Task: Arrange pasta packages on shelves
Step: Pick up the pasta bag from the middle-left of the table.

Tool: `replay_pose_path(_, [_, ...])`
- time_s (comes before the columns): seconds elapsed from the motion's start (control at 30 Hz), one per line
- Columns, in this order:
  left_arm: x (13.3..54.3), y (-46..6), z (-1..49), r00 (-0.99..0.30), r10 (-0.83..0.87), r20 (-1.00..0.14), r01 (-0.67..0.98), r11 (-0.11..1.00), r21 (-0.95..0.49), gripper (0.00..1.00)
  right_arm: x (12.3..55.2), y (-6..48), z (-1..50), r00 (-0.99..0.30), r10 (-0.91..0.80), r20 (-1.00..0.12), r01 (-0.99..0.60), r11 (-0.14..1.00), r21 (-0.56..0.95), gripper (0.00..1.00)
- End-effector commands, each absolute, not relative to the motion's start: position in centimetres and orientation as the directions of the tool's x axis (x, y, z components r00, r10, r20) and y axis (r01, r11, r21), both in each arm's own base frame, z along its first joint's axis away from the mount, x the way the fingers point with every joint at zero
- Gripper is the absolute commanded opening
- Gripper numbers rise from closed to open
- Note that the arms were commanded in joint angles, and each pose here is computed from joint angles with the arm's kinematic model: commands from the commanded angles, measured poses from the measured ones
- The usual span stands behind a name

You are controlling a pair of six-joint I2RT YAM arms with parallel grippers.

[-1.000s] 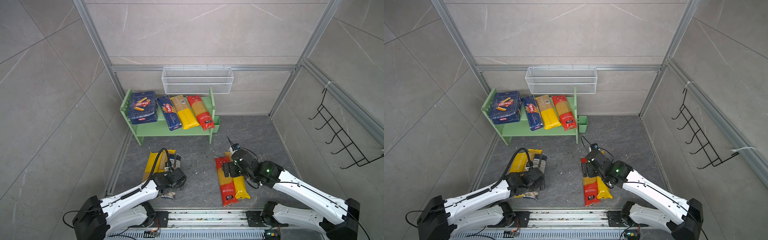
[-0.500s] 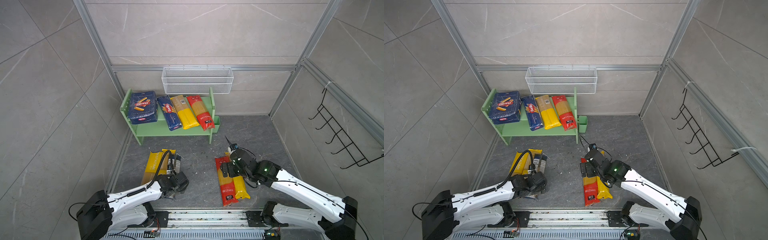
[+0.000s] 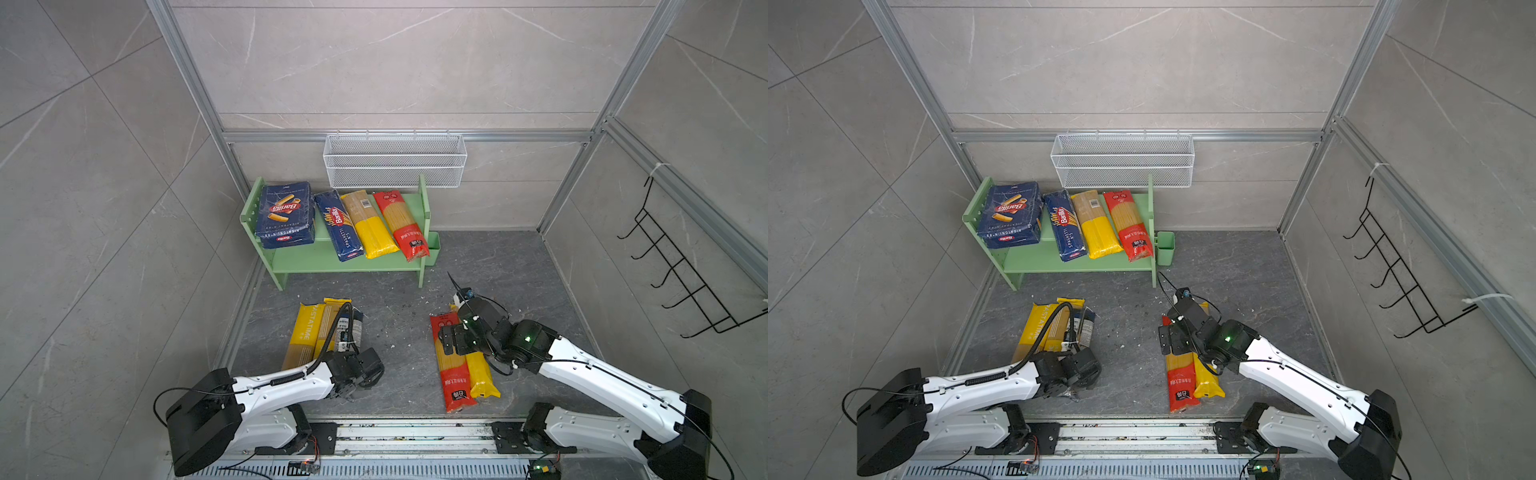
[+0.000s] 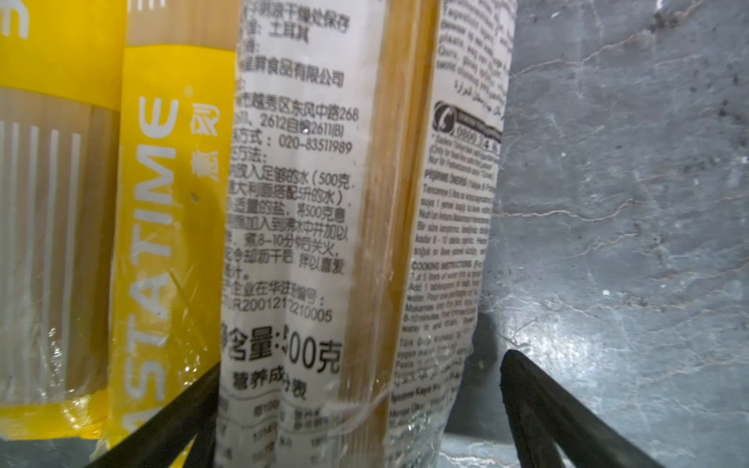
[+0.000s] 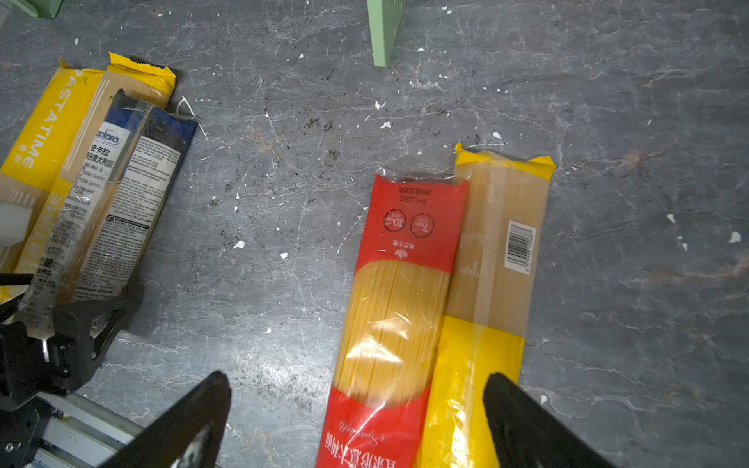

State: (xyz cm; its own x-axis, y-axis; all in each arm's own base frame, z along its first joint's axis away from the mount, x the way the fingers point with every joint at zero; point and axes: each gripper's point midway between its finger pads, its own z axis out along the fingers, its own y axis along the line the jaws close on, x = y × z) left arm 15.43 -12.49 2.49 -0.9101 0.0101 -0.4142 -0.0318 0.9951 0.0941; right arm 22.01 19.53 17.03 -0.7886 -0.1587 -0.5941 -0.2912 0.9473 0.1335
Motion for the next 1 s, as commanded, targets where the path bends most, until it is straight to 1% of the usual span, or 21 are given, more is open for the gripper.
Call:
replay_pose_path(0.0, [15.7,-13.4,2.3,-0.905,-0.020,-0.425,-0.051,0.997,0.060,0.99,21.3,19.3,16.3,-0.798,-0.142,-0.586,-0.283,0.946,0.155,1.00])
replay_pose_path(0.07, [15.6,-12.8,2.3,-0.900,-0.032,-0.434,-0.072,0.995,0.075,1.00,21.1,19.1,15.9,-0.798,-0.138,-0.586,-0.282,0.946,0.161,1.00])
replay_pose_path(0.17, [15.2,-12.3,2.1,-0.896,-0.070,-0.438,-0.104,0.993,0.054,1.00,21.1,19.2,15.3,-0.804,-0.155,-0.574,-0.287,0.947,0.145,0.99])
replay_pose_path(0.2, [15.5,-12.0,2.3,-0.884,-0.076,-0.461,-0.113,0.992,0.054,1.00,21.2,19.3,15.1,-0.805,-0.163,-0.571,-0.291,0.947,0.139,0.99])
replay_pose_path(0.3, [15.6,-11.9,2.5,-0.875,-0.086,-0.476,-0.118,0.992,0.038,1.00,21.5,19.8,14.8,-0.809,-0.182,-0.559,-0.304,0.943,0.133,1.00])
replay_pose_path(0.53, [14.6,-11.9,1.7,-0.895,-0.056,-0.442,-0.100,0.992,0.076,0.98,21.7,20.4,14.9,-0.805,-0.190,-0.563,-0.317,0.939,0.136,1.00])
replay_pose_path(0.8, [13.3,-11.6,0.8,-0.897,-0.037,-0.440,-0.110,0.984,0.140,0.98,22.3,21.0,15.4,-0.795,-0.228,-0.562,-0.347,0.931,0.112,1.00])
replay_pose_path(0.97, [13.3,-12.0,-0.6,-0.907,-0.020,-0.421,-0.108,0.976,0.187,0.94,22.0,20.8,16.8,-0.784,-0.234,-0.575,-0.364,0.924,0.120,0.99])
